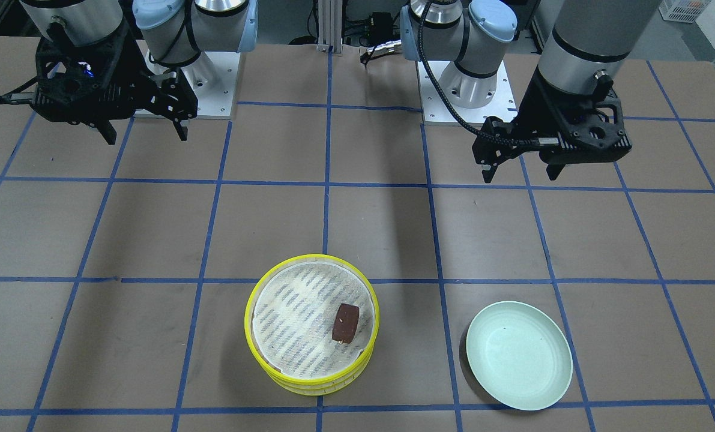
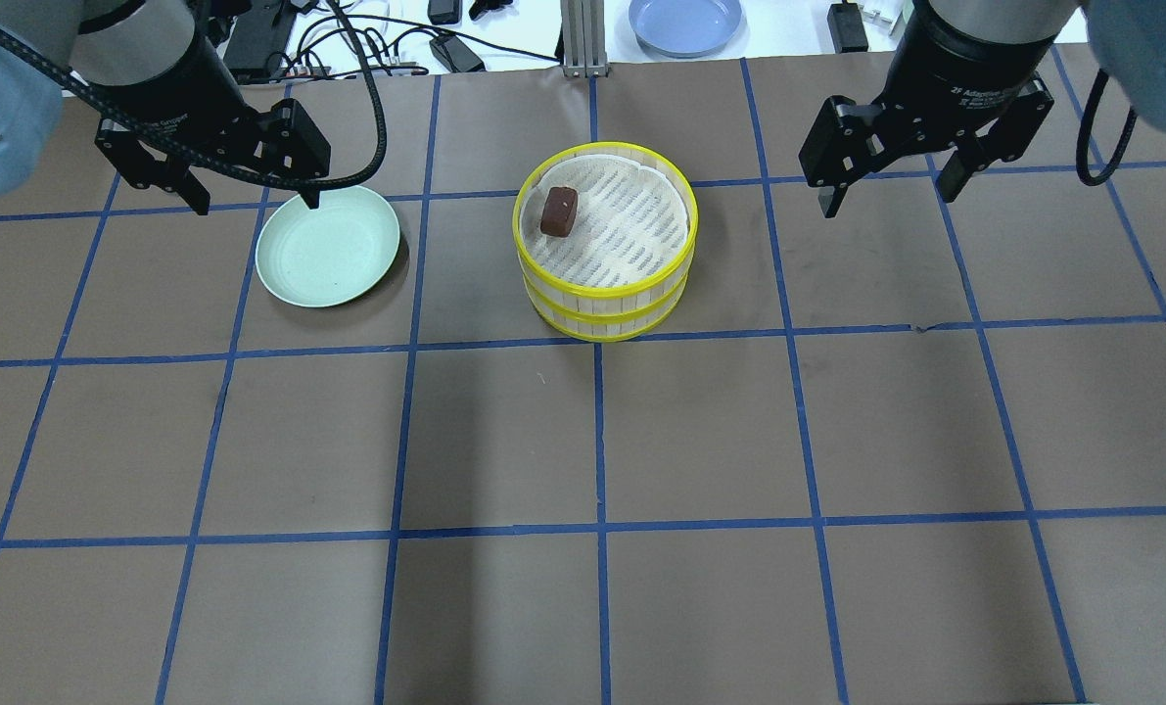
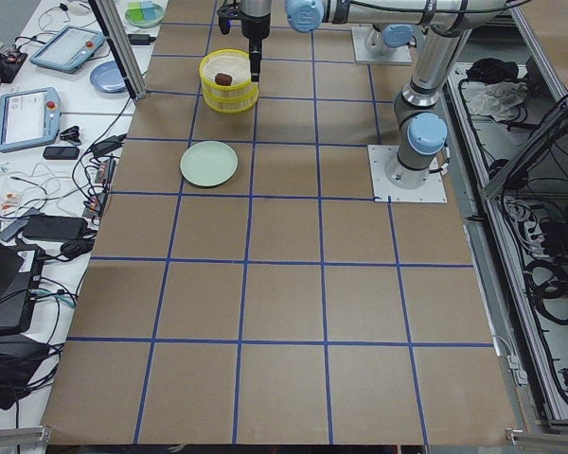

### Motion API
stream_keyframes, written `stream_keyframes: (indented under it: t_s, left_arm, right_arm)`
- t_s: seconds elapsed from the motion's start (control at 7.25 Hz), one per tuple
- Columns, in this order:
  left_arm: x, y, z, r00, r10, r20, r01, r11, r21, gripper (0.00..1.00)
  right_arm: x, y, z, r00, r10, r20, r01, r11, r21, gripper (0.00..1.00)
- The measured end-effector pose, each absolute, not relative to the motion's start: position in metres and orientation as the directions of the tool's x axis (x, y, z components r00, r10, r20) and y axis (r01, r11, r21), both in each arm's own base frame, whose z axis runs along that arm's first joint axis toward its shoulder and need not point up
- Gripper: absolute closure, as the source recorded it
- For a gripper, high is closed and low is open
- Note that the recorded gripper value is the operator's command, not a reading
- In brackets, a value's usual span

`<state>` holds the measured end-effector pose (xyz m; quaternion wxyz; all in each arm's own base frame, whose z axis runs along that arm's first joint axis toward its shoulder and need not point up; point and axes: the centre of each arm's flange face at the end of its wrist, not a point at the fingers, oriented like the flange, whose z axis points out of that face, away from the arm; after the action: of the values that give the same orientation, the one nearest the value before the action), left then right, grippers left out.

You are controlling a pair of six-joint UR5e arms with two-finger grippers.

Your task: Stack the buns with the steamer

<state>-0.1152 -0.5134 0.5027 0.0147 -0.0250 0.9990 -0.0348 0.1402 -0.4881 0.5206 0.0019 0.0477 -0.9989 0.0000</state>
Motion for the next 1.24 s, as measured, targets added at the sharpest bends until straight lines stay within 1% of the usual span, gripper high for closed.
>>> stream_keyframes:
  t_s: [0.28, 0.83, 1.24]
  left_arm:
    - [-0.1192, -0.5087, 0.5067, -0.999, -0.052, -0.002, -0.051, 0.996, -0.072, 0.00]
    - [-0.1174, -0.5099, 0.5043, -0.999, -0.045, -0.003, -0.044, 0.997, -0.067, 0.00]
    - [-0.1163, -0.5128, 0.5007, -0.999, -0.037, 0.002, -0.037, 0.997, -0.061, 0.00]
  right_arm:
    - [0.1405, -0.4856, 0.5230, -0.995, -0.096, 0.005, -0.096, 0.995, -0.003, 0.00]
    - [0.1385, -0.4849, 0.5245, -0.999, -0.040, 0.005, -0.040, 0.999, -0.007, 0.00]
    - [0.1397, -0.4856, 0.5263, -0.999, -0.038, 0.005, -0.038, 0.999, -0.023, 0.00]
